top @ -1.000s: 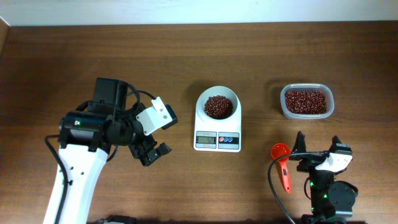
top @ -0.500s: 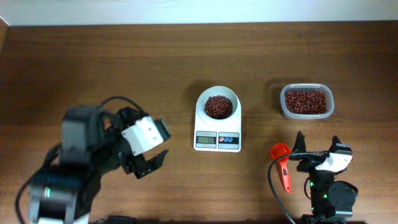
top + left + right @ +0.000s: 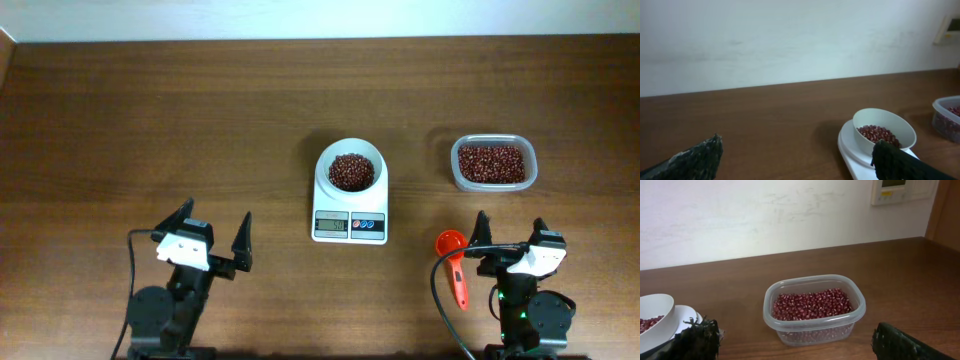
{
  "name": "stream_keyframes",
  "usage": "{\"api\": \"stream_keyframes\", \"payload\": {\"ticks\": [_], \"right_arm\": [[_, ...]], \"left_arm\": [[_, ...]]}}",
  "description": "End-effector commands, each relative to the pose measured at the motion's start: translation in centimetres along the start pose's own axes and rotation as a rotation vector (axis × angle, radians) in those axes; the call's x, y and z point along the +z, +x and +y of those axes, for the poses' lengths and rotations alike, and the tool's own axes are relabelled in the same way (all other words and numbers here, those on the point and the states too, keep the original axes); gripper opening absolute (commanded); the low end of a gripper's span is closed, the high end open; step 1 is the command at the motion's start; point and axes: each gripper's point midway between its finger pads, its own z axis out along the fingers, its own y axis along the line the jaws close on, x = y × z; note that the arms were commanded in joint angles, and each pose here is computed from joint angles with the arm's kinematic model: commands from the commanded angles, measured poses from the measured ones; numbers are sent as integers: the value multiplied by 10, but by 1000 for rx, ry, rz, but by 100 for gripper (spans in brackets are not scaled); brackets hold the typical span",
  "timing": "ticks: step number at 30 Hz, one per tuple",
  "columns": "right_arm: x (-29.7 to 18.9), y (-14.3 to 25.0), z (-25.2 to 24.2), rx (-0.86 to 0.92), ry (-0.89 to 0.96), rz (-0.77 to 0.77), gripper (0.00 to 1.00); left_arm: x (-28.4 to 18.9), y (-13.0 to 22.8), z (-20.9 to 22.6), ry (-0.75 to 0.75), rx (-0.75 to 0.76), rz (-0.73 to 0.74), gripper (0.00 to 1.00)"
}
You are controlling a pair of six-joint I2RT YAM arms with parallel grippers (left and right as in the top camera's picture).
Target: Scoop and weigh 50g on scale
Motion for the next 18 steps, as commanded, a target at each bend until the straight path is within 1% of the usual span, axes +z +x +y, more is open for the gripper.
{"api": "stream_keyframes", "payload": {"ticks": [1,7,10,12,18], "right_arm": [[0,3,0,0,-1,5,99],[0,3,0,0,-1,5,99],[0,3,0,0,-1,5,99],[0,3,0,0,-1,5,99],[0,3,0,0,-1,5,99]], "left_arm": [[-6,8,5,-35,-33,-45,99],[-4,37,14,-81,-27,-86,99],[-1,49,19,-105,-31,-67,99],[-1,66,20,-115,-42,-8,99],[-1,66,21,-118,-41,-7,99]]}}
